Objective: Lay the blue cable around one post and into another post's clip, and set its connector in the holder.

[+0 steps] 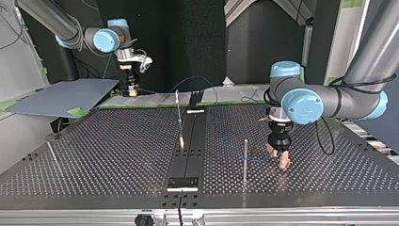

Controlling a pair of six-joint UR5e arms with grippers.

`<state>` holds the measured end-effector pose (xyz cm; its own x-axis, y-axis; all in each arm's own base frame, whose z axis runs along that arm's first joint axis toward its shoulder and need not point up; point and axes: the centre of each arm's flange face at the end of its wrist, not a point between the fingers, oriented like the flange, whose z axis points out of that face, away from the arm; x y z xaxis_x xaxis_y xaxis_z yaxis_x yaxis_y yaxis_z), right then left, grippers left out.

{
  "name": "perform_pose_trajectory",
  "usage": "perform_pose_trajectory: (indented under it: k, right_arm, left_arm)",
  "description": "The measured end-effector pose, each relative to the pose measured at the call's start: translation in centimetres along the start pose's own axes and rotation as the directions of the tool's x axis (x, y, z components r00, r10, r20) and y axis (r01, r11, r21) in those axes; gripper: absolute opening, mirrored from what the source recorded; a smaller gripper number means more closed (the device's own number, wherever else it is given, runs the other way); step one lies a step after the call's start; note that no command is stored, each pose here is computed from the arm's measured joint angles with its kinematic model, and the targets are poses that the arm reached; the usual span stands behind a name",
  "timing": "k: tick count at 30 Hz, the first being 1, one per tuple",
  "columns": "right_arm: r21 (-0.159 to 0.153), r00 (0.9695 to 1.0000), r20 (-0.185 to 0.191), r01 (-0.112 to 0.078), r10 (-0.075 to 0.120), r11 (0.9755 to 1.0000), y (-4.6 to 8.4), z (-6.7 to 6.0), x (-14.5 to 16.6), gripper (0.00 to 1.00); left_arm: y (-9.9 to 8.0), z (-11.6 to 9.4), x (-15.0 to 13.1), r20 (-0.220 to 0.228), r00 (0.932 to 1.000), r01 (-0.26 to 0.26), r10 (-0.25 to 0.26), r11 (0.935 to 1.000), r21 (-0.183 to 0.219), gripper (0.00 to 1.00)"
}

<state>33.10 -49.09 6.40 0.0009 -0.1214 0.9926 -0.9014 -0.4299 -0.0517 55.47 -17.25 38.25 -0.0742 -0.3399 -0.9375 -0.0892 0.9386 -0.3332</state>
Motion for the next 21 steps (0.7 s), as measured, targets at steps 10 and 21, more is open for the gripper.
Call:
perform_pose_trajectory:
  k: [10,21]
  right_arm:
    - [-0.035,0.9994,-0.033,0.0,-0.001,0.9994,0.5,-0.6,1.8,0.01]
    - [-0.055,0.9988,0.046,0.02,-0.018,0.9983,0.5,-1.1,-2.7,0.01]
  left_arm:
    - [0.0,-0.1,0.0,-0.005,1.0,-0.001,0.001,1.0,-0.002,1.0]
    - [0.0,-0.1,0.0,-0.007,1.0,-0.002,0.002,1.0,-0.003,1.0]
